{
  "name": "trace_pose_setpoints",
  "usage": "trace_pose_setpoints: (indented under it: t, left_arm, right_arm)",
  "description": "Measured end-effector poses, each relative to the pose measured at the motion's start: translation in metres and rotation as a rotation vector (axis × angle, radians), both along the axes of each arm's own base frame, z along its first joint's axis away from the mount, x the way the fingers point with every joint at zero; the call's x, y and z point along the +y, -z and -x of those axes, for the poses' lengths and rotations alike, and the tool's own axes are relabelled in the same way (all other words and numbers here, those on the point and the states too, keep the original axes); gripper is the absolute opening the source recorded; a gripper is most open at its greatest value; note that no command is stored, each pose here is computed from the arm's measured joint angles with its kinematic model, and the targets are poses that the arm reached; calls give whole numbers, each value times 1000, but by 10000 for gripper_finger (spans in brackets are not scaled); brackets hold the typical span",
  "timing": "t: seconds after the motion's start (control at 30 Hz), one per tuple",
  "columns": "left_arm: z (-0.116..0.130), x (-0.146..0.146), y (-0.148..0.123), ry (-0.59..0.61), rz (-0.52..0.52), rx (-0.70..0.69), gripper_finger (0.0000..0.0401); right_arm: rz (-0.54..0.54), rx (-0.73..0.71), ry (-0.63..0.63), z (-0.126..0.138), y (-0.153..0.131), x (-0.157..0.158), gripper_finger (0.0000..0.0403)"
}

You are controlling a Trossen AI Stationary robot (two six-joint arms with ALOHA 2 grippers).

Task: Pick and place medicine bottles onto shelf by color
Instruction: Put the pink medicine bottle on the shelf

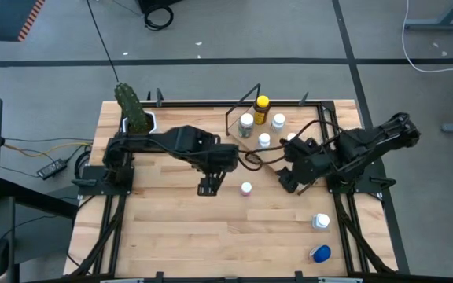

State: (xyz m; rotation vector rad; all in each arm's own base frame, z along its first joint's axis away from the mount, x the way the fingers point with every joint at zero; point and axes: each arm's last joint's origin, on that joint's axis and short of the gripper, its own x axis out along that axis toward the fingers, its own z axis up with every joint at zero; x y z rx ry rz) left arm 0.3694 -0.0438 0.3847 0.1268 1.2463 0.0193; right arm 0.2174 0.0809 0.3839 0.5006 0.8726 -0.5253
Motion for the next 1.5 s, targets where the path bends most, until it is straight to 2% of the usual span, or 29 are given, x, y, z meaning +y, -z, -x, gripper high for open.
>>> trace_pose_setpoints:
  t: [0.23,0.43,0.5,0.6,0.73,0.97,1.07,1.2,1.3,1.5]
  left_arm:
    - [17,3,-20,13,1,-50,288]
    - [43,2,-45,-6,24,-131,288]
    - [52,0,-54,-13,38,-162,288]
    - [67,-3,-66,-30,61,-206,288]
    - [86,-8,-80,-51,82,-259,288]
    - [110,-15,-95,-63,72,-329,288]
    - [121,-15,-102,-103,103,-360,288]
    - [133,-15,-109,-143,136,-392,288]
    - [141,-13,-114,-187,170,-415,288]
    - [150,-12,-119,-254,201,-445,288]
  right_arm:
    - [63,121,6,-28,28,12,284]
    - [-97,183,-41,-43,44,32,284]
    - [-105,185,-44,-43,47,39,284]
    - [-56,144,-3,-42,47,43,284]
    - [33,59,53,-51,49,43,284]
    - [89,57,10,-91,76,43,284]
    - [70,51,3,-108,90,44,284]
    - [71,157,38,-116,111,38,284]
    - [4,207,129,-121,121,28,284]
    - [-80,224,169,-134,126,1,290]
